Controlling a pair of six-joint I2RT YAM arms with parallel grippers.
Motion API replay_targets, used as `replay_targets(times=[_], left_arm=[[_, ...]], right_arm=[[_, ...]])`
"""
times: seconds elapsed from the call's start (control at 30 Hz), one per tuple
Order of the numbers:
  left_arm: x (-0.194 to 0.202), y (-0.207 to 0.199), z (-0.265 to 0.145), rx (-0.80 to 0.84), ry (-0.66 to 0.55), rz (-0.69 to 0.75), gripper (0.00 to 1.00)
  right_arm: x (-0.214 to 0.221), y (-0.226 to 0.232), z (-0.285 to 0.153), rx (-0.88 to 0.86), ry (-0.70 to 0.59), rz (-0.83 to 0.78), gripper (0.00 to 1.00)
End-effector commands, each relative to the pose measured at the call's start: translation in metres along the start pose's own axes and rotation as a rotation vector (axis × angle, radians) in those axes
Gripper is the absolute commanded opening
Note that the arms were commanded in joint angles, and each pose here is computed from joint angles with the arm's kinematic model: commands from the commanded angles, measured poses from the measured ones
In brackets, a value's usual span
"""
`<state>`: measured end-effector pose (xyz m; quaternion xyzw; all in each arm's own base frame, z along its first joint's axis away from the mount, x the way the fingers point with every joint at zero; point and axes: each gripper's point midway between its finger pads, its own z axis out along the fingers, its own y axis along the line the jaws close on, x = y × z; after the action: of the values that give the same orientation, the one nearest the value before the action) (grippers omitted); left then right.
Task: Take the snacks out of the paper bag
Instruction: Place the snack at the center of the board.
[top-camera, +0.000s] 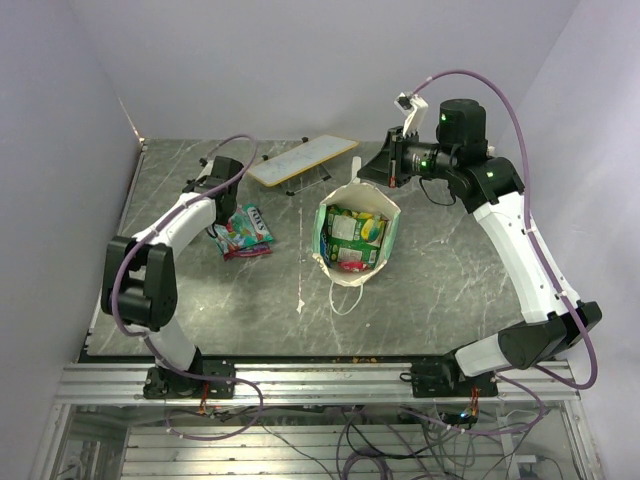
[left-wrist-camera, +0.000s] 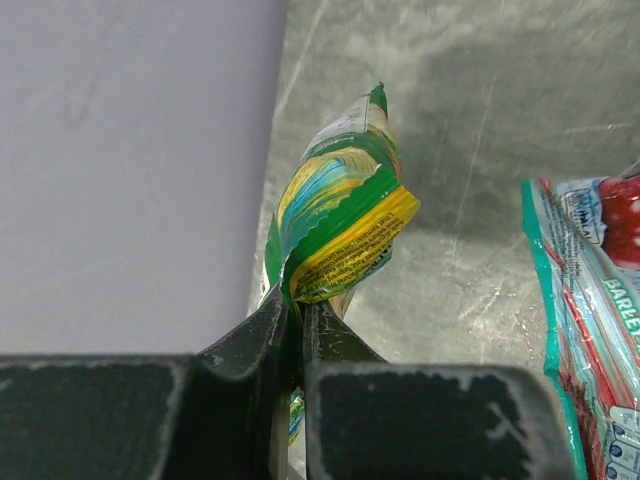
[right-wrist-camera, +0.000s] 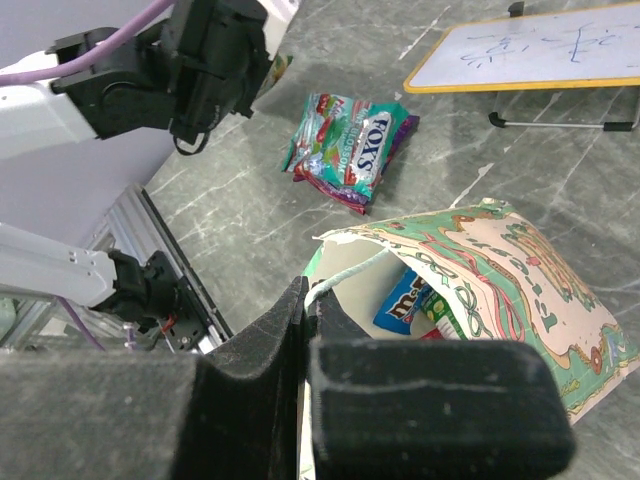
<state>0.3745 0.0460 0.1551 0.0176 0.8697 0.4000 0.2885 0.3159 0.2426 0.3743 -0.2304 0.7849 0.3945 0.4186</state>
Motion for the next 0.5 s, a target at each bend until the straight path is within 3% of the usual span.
replay_targets(times=[0.0, 0.23, 0.47], left_arm=[[0.032, -0.006, 0.012, -0.027, 0.121, -0.073, 0.07], [0.058, -0.022, 0.017, -0.001, 0.207, -0.052, 0.07], [0.072, -0.059, 0.015, 0.157, 0.279, -0.101, 0.07]], right_arm=[[-0.011, 0.008, -0.008, -0.027, -0.045, -0.027, 0.00], [-0.012, 0.007, -0.010, -0.029, -0.047, -0.028, 0.00], [-0.008, 0.006, -0.009, -0.037, -0.044, -0.021, 0.00]])
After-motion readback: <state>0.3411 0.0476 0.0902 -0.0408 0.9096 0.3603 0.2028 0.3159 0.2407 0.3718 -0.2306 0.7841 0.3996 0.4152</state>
